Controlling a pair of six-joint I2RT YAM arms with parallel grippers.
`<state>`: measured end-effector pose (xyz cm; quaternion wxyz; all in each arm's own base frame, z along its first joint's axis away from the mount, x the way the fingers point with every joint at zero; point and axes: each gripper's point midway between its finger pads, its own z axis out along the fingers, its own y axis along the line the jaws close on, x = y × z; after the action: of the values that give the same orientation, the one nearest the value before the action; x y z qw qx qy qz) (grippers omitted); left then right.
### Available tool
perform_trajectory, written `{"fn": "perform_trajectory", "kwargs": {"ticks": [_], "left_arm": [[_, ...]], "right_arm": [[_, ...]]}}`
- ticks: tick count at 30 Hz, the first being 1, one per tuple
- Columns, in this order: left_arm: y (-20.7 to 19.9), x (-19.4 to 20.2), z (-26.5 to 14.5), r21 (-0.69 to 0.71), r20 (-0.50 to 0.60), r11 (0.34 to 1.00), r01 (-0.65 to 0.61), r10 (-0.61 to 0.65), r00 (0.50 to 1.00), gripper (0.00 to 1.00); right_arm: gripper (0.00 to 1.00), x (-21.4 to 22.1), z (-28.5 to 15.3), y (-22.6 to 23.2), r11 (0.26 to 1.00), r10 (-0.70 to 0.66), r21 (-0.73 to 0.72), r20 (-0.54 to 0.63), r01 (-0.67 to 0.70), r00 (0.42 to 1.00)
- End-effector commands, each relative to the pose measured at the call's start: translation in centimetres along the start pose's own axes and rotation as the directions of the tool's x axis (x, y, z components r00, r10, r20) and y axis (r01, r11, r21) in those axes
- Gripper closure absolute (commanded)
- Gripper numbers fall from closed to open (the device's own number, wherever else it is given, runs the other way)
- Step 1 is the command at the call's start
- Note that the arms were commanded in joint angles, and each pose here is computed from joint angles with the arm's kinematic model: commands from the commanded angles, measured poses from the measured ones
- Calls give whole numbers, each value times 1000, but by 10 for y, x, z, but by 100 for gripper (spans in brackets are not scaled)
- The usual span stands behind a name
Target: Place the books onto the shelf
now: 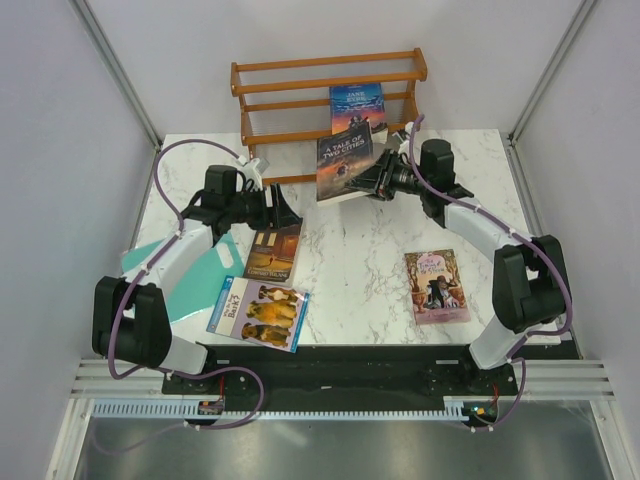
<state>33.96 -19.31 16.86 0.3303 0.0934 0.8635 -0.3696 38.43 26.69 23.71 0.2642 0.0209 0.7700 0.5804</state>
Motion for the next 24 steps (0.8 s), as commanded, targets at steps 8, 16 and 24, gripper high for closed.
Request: {"fn": "perform_trajectory", "kwargs": {"ticks": [8, 16, 24], "left_arm": [[6, 3, -9, -41, 9, 996, -77, 78, 997, 21], [8, 3, -8, -52, 8, 995, -85, 86, 996, 22], [11, 5, -9, -66, 2, 993, -94, 95, 996, 21]], "right_arm": [[99, -65, 1, 93, 936, -253, -214, 137, 278, 958], [99, -87, 15, 59, 955, -174, -219, 139, 202, 975], [98, -104, 19, 37, 960, -113, -236, 165, 150, 980]]}}
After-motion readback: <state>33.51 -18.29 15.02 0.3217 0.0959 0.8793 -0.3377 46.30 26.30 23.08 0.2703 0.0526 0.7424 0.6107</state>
